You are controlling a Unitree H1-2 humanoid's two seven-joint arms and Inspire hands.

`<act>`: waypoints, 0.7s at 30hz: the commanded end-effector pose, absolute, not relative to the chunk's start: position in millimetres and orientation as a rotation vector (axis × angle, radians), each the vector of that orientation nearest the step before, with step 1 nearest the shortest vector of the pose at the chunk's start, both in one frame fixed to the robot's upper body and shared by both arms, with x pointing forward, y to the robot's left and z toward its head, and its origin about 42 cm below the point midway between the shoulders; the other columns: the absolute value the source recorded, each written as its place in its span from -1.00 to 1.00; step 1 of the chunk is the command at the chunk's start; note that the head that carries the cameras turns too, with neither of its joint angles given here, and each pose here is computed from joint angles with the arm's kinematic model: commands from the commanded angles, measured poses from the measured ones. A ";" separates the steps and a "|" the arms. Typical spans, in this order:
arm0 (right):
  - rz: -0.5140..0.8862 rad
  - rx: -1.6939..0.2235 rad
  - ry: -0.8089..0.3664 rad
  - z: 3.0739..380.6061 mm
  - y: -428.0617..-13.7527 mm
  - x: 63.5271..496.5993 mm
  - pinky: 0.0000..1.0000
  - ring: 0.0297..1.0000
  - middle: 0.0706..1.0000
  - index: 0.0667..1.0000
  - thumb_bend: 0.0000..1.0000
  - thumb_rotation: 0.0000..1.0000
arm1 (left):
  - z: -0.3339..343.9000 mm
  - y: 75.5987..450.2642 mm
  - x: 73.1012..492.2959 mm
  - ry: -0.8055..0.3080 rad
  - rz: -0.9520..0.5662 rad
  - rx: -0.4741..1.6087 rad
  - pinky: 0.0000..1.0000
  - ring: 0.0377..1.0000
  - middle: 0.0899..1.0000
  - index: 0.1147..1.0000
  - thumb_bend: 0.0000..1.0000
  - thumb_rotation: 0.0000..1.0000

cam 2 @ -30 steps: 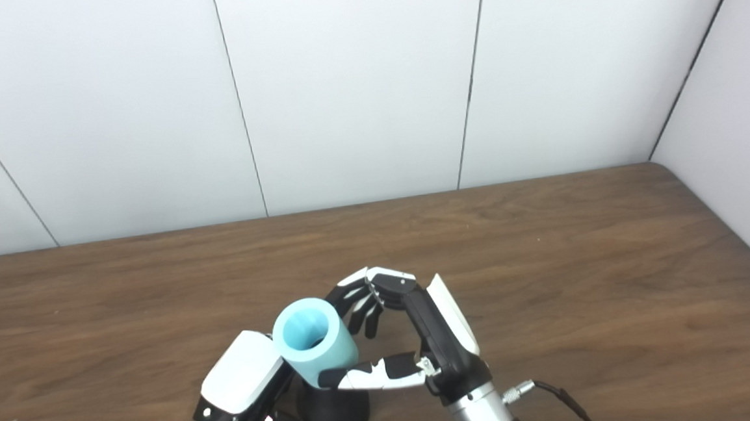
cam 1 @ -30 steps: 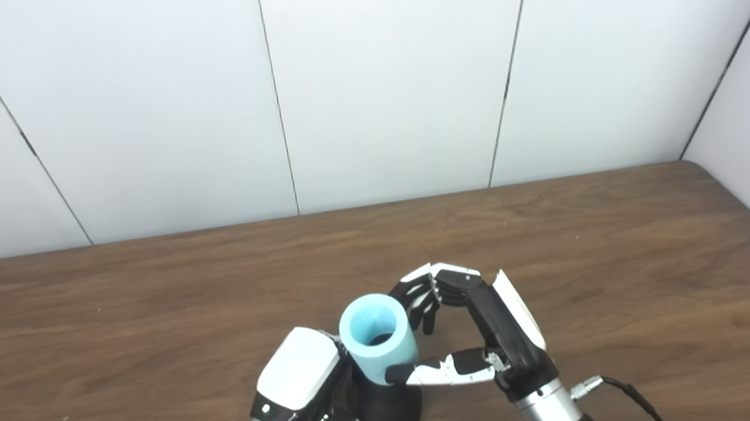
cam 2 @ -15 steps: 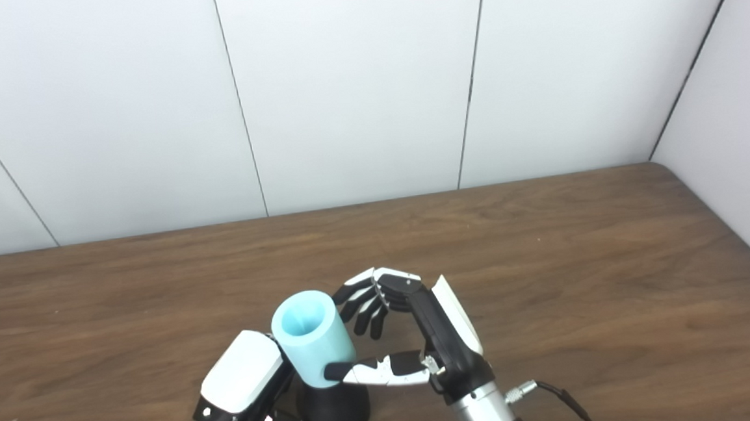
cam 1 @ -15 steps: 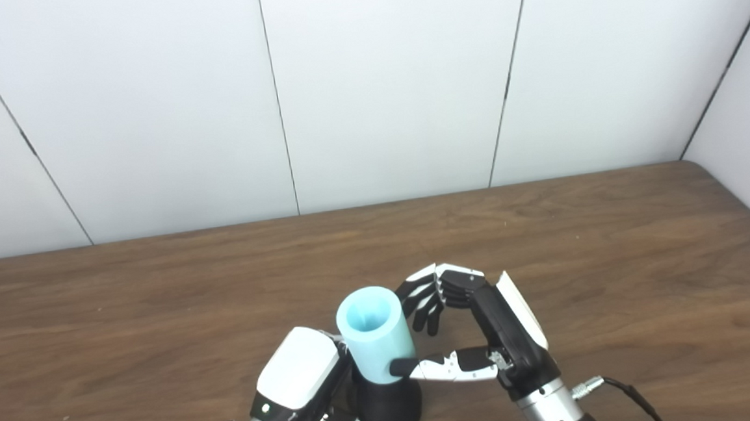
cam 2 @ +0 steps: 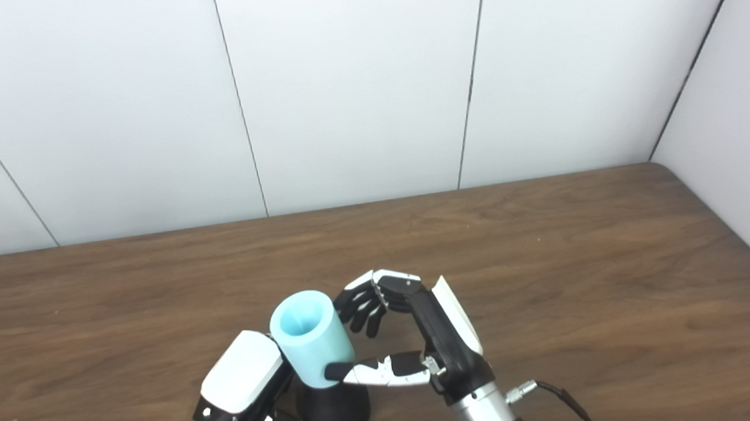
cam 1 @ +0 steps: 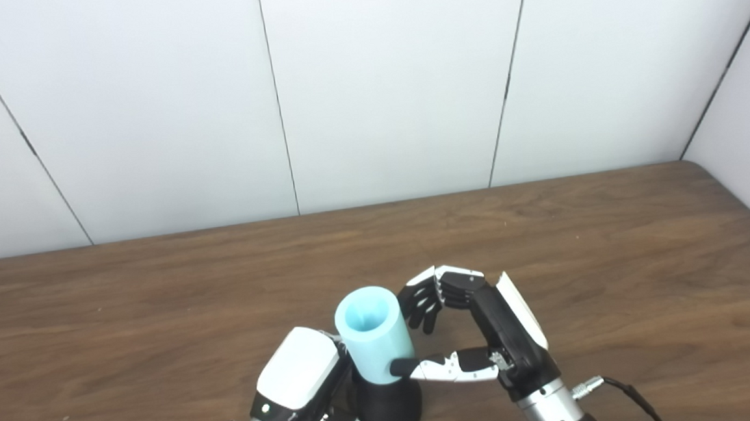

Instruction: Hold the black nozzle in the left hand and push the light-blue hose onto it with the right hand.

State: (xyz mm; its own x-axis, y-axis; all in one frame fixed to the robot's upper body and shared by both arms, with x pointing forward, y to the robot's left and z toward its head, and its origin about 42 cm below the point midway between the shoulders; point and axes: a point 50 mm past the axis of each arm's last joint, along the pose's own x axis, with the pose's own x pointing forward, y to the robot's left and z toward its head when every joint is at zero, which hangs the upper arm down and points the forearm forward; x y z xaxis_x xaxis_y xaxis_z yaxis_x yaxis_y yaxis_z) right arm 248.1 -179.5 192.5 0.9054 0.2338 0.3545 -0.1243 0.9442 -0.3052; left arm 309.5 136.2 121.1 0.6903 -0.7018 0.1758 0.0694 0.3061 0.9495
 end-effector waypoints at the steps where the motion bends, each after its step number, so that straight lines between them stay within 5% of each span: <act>1: 0.252 -0.289 -0.399 202.2 -179.2 250.0 -0.30 -0.26 -0.13 0.04 0.52 -0.62 | 91.5 134.0 290.3 -0.579 -0.645 1.154 -0.73 -0.72 -0.16 -0.18 0.05 -1.00; 5: 0.350 -0.349 -0.330 204.2 -181.0 250.0 -0.08 0.14 0.27 0.46 0.96 -0.08 | 91.3 134.4 290.5 -0.581 -0.647 1.160 -0.74 -0.73 -0.16 -0.18 0.05 -1.00; 8: 0.386 -0.371 -0.308 204.7 -182.2 249.7 0.33 0.64 0.73 0.88 1.00 0.07 | 90.8 134.4 290.6 -0.585 -0.645 1.157 -0.72 -0.71 -0.16 -0.18 0.05 -1.00; 10: 0.397 -0.377 -0.299 204.8 -182.8 249.7 0.61 0.86 0.94 0.98 1.00 0.12 | 90.6 134.4 290.6 -0.583 -0.645 1.153 -0.74 -0.73 -0.16 -0.18 0.05 -1.00; 13: 0.407 -0.376 -0.290 204.9 -183.8 250.5 0.81 0.98 0.99 1.00 1.00 0.12 | 90.8 134.3 290.8 -0.581 -0.648 1.156 -0.74 -0.72 -0.16 -0.18 0.05 -1.00; 21: 0.438 -0.366 -0.273 203.9 -186.0 253.6 0.95 1.00 1.00 1.00 1.00 0.10 | 90.9 135.0 290.8 -0.577 -0.651 1.159 -0.73 -0.72 -0.16 -0.17 0.05 -1.00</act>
State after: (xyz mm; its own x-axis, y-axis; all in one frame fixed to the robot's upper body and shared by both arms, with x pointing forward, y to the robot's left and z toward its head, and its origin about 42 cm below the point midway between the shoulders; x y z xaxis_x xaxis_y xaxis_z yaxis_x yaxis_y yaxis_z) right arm 249.9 -186.5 188.9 0.8878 0.4456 0.1150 -0.3715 0.8414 -0.3924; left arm 309.4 136.2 120.8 0.6860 -0.7054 0.1785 0.0659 0.3045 0.9502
